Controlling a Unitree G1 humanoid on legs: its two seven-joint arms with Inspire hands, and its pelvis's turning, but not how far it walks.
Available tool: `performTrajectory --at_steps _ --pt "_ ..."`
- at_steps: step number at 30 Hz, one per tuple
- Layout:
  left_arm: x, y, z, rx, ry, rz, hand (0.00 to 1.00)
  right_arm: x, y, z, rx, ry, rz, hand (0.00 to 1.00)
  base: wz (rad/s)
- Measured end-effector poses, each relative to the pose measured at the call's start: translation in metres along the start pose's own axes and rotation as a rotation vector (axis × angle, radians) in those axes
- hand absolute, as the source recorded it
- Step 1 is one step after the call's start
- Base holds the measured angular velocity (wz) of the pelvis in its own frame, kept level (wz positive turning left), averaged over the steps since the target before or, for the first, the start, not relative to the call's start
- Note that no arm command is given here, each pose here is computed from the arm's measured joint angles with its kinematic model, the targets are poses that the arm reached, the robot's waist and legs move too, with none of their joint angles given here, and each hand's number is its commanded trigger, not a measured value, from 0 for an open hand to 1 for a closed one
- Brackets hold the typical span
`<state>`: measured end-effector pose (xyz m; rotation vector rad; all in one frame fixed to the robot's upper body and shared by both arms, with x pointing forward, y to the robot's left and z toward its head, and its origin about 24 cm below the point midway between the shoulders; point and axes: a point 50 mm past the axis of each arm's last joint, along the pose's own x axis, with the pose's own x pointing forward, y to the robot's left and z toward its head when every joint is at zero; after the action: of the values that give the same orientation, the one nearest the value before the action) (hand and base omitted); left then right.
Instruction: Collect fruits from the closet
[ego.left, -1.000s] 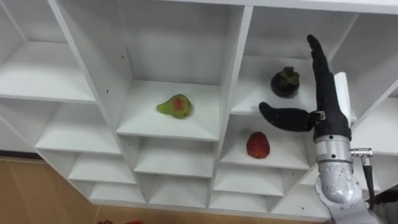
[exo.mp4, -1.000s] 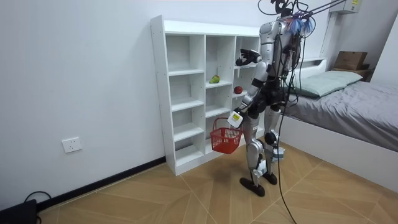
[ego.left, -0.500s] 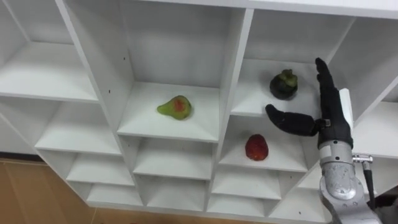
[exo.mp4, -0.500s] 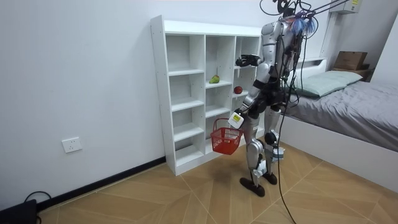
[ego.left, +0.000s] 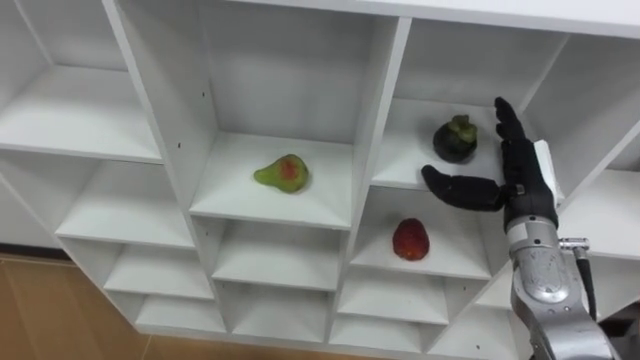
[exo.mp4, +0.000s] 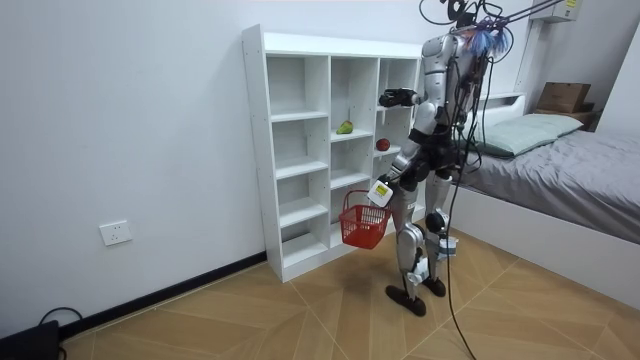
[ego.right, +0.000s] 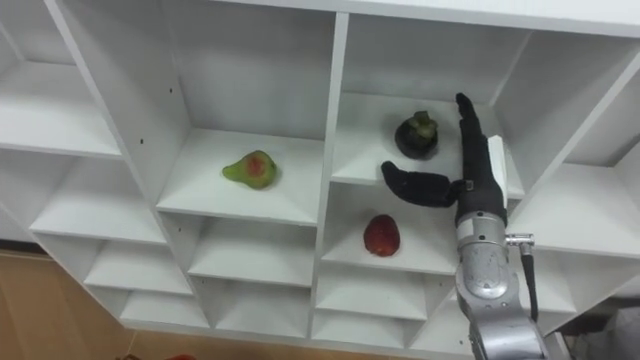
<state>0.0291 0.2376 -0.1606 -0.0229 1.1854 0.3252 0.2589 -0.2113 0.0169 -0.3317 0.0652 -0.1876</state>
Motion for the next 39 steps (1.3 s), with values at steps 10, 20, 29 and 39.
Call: performTrajectory --at_steps 10,20,29,39 --pt "0.0 -0.001 -0.001 -0.004 0.012 -0.006 1.0 0.008 0.004 0.008 -0.003 -0.011 0.055 0.0 0.0" --pt "0.002 -0.002 0.004 -0.001 0.006 -0.011 1.0 0.014 0.007 0.017 -0.052 -0.052 0.086 0.0 0.0" --pt "0.003 -0.004 0.005 0.002 0.017 -0.014 1.0 0.023 0.004 0.01 -0.067 -0.011 0.095 1.0 0.0" --pt "0.003 -0.002 0.007 0.006 0.033 -0.01 1.0 0.037 -0.009 0.011 -0.1 0.024 0.028 1.0 0.04"
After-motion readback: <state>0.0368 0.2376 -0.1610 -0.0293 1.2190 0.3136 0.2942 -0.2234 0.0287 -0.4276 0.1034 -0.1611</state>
